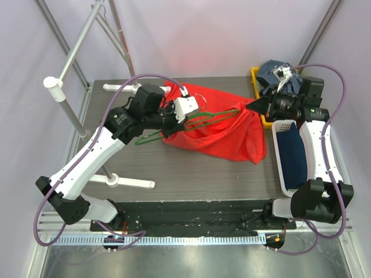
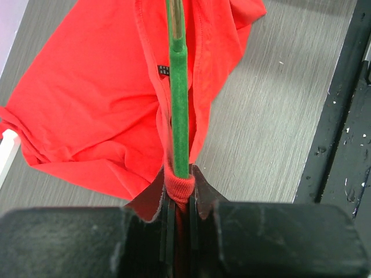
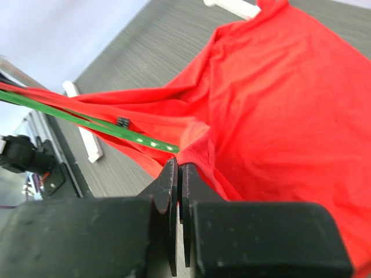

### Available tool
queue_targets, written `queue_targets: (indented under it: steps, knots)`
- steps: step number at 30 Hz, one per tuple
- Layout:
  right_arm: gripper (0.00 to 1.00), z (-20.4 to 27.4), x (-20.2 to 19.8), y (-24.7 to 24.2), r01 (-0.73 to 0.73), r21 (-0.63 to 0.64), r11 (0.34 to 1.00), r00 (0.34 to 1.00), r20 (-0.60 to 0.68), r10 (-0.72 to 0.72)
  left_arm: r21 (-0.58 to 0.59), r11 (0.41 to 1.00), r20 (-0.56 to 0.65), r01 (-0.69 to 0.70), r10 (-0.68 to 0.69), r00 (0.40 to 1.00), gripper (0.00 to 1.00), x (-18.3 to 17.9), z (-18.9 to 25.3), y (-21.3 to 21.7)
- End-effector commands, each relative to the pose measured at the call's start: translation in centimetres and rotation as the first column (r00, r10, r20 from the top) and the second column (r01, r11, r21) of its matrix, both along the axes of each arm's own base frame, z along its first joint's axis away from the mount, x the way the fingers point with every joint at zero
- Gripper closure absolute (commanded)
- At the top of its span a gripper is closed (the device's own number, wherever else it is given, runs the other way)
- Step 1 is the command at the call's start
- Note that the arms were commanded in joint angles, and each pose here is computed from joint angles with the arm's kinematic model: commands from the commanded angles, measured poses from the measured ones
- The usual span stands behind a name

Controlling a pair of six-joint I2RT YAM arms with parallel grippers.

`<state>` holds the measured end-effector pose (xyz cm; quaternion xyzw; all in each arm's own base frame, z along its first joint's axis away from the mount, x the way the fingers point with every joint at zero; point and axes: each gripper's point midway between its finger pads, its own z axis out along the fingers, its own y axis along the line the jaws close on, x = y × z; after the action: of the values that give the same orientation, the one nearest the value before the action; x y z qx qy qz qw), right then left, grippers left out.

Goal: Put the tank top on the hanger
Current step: Hang the tank top on the hanger.

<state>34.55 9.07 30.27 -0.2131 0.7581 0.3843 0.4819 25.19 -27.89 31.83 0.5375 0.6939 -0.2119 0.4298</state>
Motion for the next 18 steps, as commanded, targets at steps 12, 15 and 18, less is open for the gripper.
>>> queue_targets:
  steps: [12, 15, 18]
  knots:
    - [0.99, 9.3, -4.0, 2.4, -0.155, 0.065, 0.986, 0.962, 0.236, 0.135, -0.075, 0.997, 0.067, -0.004, 0.009, 0.998, 1.00, 1.2, 2.5, -1.0]
    - [0.99, 10.5, -4.2, 2.8, -0.186, 0.107, 0.977, 0.956, 0.249, 0.155, -0.074, 0.997, 0.063, -0.004, 0.009, 0.998, 1.00, 1.2, 2.4, -1.0]
    - [0.99, 11.1, -4.5, 3.2, -0.211, 0.126, 0.969, 0.950, 0.260, 0.173, -0.075, 0.997, 0.065, -0.004, 0.009, 0.998, 1.00, 1.3, 2.3, -1.0]
